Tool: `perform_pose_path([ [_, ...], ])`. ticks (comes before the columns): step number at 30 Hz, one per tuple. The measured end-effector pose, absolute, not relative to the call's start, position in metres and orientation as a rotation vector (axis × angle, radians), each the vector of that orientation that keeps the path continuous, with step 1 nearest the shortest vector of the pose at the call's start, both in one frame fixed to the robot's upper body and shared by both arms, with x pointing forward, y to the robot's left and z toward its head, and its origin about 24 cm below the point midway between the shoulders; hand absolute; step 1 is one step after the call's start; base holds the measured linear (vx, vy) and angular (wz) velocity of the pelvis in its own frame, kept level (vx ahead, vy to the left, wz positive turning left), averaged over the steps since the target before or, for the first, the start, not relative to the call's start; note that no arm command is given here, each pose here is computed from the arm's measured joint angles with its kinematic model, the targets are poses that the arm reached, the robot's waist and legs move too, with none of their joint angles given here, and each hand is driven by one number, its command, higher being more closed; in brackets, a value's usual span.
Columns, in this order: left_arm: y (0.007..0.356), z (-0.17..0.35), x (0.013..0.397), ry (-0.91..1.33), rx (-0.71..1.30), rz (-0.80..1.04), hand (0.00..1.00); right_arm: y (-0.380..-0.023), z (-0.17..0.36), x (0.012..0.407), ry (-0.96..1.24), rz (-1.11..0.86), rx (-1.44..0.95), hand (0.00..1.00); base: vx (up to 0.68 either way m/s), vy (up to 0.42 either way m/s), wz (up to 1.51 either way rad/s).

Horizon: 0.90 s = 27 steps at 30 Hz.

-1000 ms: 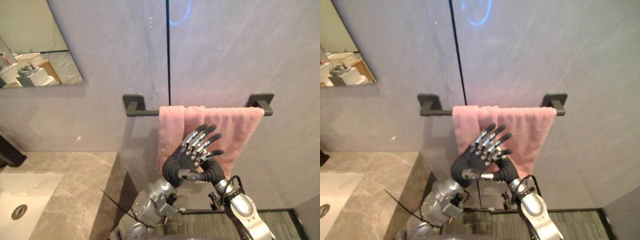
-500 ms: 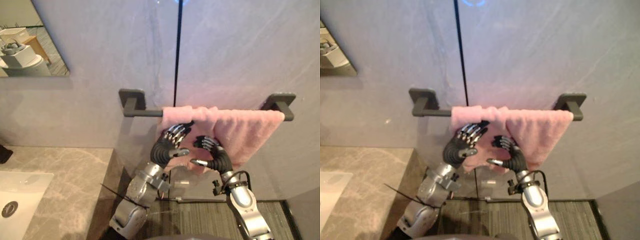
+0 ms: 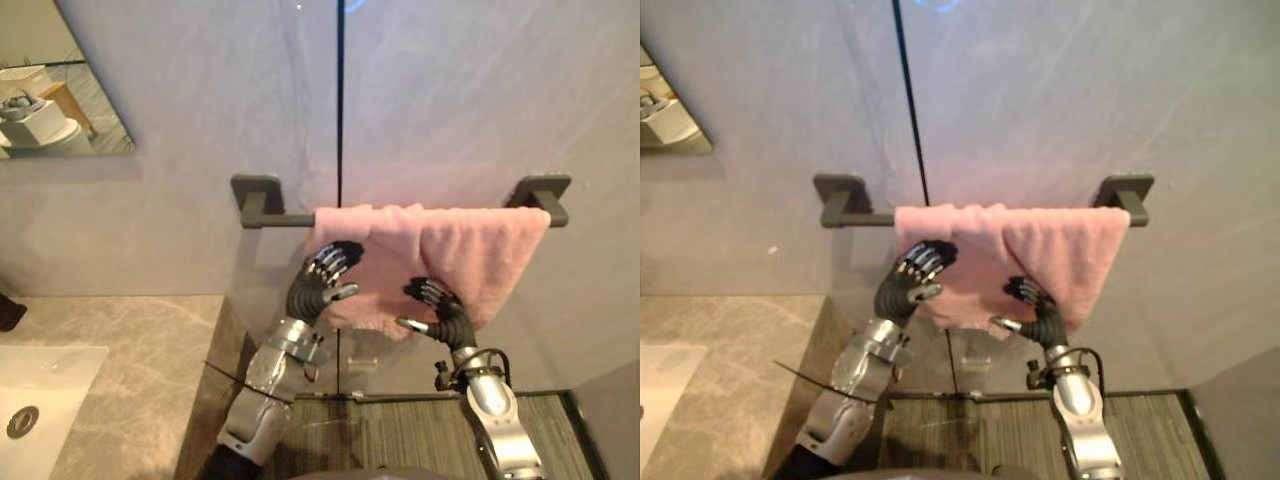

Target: Organize washtable

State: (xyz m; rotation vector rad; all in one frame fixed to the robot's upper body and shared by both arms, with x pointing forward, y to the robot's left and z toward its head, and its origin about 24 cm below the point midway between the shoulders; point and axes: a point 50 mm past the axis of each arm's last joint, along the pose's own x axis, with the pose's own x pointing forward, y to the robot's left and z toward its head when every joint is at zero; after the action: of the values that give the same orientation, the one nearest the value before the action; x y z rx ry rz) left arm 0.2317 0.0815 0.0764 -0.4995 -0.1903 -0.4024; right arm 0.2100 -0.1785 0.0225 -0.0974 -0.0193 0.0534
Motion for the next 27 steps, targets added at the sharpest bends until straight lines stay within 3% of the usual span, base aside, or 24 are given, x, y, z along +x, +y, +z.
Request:
perform_pose_path([
  [11,0.120,0.047,0.215,-0.107,-0.481,-0.202,0.00,-0.220,0.009,0.181,0.067,-0.149,-0.114,0.00,-0.02,-0.007,-0.01],
  [27,0.140,-0.035,0.172,0.245,-0.435,-0.031,0.00,-0.212,-0.057,0.136,0.394,-0.194,-0.032,0.00,-0.02,-0.005,-0.01],
])
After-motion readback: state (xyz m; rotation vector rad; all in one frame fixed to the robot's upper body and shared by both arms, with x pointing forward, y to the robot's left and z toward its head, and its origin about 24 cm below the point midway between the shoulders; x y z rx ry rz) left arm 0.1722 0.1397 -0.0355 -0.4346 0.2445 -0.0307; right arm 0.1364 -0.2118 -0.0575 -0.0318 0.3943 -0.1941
